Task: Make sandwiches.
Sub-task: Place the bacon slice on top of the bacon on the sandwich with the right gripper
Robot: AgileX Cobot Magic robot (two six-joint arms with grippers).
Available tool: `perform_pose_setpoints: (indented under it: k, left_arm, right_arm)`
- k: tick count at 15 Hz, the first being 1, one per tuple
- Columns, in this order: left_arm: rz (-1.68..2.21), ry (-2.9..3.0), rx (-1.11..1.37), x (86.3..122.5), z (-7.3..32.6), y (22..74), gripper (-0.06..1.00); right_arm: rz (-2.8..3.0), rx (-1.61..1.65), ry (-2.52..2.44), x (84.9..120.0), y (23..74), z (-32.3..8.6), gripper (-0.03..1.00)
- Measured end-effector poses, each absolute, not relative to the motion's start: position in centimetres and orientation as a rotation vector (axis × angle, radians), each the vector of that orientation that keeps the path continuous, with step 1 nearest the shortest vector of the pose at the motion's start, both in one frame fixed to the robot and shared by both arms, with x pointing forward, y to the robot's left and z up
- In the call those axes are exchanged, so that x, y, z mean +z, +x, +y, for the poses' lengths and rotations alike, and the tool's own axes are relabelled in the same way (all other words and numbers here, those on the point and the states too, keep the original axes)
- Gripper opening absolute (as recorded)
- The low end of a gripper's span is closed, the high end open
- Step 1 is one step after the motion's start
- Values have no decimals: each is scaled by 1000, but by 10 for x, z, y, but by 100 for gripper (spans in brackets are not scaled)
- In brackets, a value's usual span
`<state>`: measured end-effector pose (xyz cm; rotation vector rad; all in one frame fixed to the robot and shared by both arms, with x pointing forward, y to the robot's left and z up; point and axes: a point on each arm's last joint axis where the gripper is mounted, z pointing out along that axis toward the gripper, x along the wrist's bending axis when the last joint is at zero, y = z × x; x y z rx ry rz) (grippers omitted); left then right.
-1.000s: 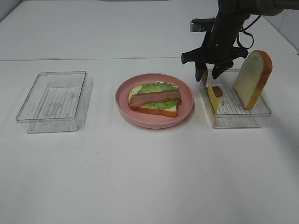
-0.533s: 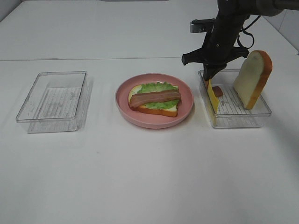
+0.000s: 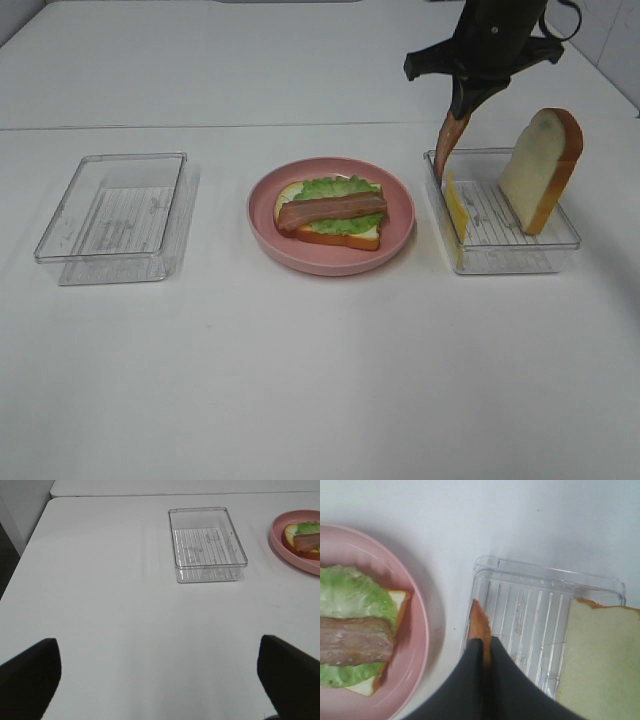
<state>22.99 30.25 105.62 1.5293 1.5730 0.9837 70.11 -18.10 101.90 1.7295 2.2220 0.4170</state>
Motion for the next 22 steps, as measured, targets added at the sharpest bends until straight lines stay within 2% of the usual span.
perform_pose_setpoints:
  k: [2, 4, 9, 12, 15, 22]
  left_arm:
    - [1573, 1529, 984, 1056, 302, 230, 99]
    - [1573, 1529, 984, 1056, 302, 230, 99]
    - [1573, 1529, 984, 1056, 302, 230, 99]
    - [1573, 1529, 984, 1056, 302, 230, 99]
    - [1573, 1529, 984, 1056, 302, 230, 99]
    - [1573, 1529, 984, 1056, 302, 230, 99]
  right_arm:
    - [2220, 468, 1683, 1040, 694, -177, 3]
    - [2280, 519, 1614, 1053, 679, -147, 3]
    - [2445, 628, 1509, 1051, 649, -76, 3]
    - [2550, 649, 1420, 1033, 631, -30, 3]
    - [2603, 621, 1401, 1010, 627, -13, 3]
    - [2547, 320, 1168, 964, 648, -24, 3]
